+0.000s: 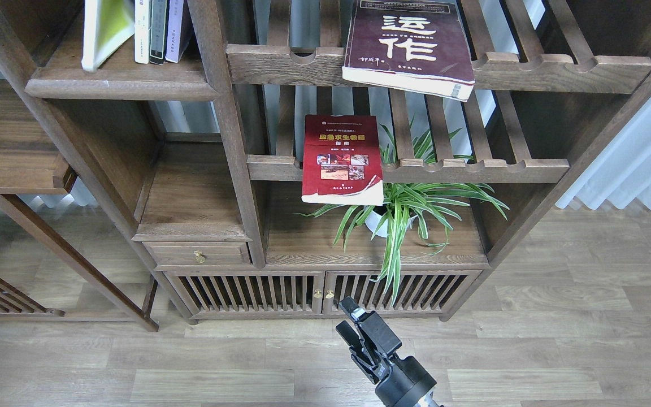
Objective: Organize books on shelf
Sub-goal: 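Place the yellow-green book onto the upper shelf with the left gripper, then reach the right gripper up to the maroon book on the top shelf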
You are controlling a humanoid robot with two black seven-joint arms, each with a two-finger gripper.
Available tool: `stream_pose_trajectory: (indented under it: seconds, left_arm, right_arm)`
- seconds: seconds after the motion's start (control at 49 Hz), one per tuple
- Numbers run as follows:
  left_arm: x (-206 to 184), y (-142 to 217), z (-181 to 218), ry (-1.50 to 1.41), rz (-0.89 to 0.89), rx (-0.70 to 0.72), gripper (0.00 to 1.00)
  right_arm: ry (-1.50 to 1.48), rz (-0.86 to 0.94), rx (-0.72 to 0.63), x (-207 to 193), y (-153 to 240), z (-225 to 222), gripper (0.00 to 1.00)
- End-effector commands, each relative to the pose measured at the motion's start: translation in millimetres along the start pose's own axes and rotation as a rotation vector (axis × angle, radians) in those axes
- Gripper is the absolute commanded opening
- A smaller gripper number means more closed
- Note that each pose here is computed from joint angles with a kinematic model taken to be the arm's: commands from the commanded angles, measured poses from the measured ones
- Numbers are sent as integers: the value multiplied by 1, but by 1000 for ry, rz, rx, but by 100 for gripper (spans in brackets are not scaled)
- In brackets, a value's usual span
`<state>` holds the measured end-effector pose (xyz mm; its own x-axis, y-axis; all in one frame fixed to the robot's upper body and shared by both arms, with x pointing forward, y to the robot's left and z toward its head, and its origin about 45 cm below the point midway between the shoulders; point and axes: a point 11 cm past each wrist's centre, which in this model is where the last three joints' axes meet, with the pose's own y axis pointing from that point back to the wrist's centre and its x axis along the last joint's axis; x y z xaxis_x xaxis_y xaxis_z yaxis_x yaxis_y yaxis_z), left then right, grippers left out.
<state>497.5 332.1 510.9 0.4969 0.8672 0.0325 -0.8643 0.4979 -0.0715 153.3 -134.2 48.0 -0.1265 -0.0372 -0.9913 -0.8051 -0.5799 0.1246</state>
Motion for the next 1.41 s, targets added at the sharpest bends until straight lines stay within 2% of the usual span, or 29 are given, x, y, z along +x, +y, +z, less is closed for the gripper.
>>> stream_pose_trajectory:
  seconds: [0.0, 0.041, 0.143, 0.306, 0.387, 0.408, 0.632, 0.693, 0.856, 0.958, 1.162, 1.386]
  left_arm:
    - [-2, 17, 4, -23, -22, -5, 62]
    - [-3, 21, 7, -30, -29, -12, 66]
    - [-2, 33, 15, -46, -35, -25, 68]
    - [3, 58, 25, -81, -27, -39, 77]
    - [0, 67, 28, -81, -40, -42, 84]
    - [-3, 79, 28, -71, -52, -38, 87]
    - [-12, 108, 20, -84, -75, 1, 89]
    - [-11, 114, 14, -83, -70, 15, 94]
    - [-8, 121, -14, -49, -64, 74, 94]
    - [-6, 124, -33, -21, -58, 108, 99]
    - [0, 138, -94, 77, -30, 221, 100]
    - [10, 164, -143, 137, 25, 348, 100]
  right_arm:
    - [0, 0, 0, 0, 0, 0, 97]
    - [0, 0, 2, 0, 0, 0, 97]
    - [2, -5, 2, -2, -1, -1, 96]
    - [5, -26, 2, -8, -5, -2, 95]
    - [8, -36, 1, -11, -7, -2, 95]
    - [13, -49, 0, -15, -10, -4, 95]
    - [31, -113, -13, -35, -22, -6, 92]
    - [36, -133, -18, -41, -26, -6, 92]
    - [69, -194, -44, -61, -41, -9, 92]
    - [92, -241, -57, -76, -51, -11, 92]
    - [156, -341, -84, -112, -76, -22, 93]
    - [227, -449, -36, -156, -101, -52, 94]
